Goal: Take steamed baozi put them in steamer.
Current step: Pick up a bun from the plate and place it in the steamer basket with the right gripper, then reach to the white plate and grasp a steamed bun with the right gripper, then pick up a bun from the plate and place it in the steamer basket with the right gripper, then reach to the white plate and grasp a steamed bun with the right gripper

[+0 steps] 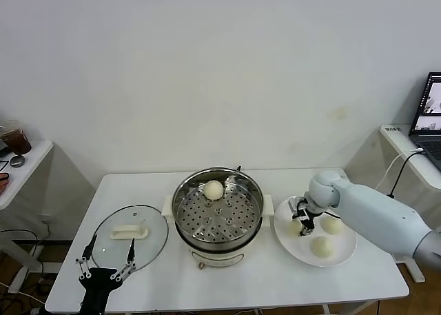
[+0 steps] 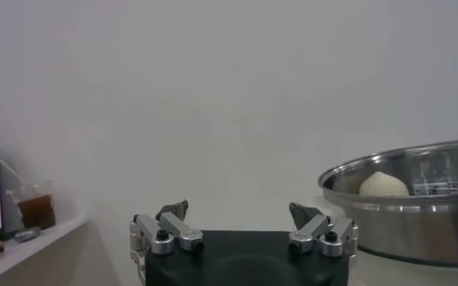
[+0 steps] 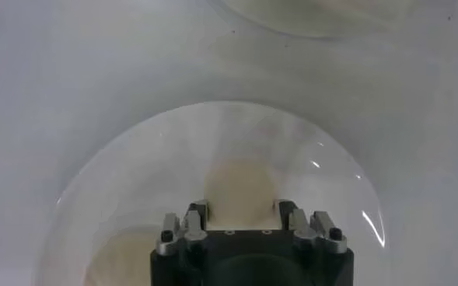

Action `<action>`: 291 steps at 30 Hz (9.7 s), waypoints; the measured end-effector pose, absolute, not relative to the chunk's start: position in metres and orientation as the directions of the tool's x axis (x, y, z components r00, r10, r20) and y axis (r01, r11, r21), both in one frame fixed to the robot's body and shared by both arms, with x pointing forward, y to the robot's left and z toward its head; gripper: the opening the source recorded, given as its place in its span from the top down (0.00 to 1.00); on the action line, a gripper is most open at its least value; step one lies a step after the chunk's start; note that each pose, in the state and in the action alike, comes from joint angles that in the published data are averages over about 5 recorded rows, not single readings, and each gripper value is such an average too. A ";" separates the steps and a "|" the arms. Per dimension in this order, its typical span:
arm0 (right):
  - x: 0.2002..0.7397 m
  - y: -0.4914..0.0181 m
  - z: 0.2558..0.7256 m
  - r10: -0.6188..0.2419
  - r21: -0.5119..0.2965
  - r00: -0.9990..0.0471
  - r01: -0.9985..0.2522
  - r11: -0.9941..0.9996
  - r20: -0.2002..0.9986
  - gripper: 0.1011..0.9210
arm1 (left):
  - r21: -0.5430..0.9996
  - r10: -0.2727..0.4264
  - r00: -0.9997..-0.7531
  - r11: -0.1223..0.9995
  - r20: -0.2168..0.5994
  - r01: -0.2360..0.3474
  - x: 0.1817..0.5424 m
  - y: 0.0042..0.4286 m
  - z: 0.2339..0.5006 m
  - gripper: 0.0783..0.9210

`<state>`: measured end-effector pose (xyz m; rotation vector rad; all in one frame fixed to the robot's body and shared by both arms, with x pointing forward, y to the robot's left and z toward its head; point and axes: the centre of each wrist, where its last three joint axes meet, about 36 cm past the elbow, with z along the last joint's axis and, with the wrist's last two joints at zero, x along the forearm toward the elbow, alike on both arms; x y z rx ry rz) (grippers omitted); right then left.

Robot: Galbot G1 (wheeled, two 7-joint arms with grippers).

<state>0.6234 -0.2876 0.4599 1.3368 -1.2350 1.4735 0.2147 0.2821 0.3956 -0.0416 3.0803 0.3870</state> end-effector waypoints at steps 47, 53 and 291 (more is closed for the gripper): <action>0.623 0.005 0.625 -0.241 -0.211 -0.159 -0.954 -0.212 0.958 0.45 | 0.242 -0.037 -0.994 0.968 -0.098 -0.060 0.240 0.297 0.399 0.12; 0.618 0.031 0.601 -0.232 -0.191 -0.142 -0.959 -0.207 0.962 0.45 | 0.241 -0.041 -0.994 0.969 -0.097 -0.063 0.240 0.298 0.397 0.12; 0.629 -0.438 0.507 -0.008 -0.190 -0.191 -0.972 -0.136 0.982 0.12 | 0.269 -0.042 -0.996 0.961 -0.076 -0.061 0.236 0.307 0.393 0.12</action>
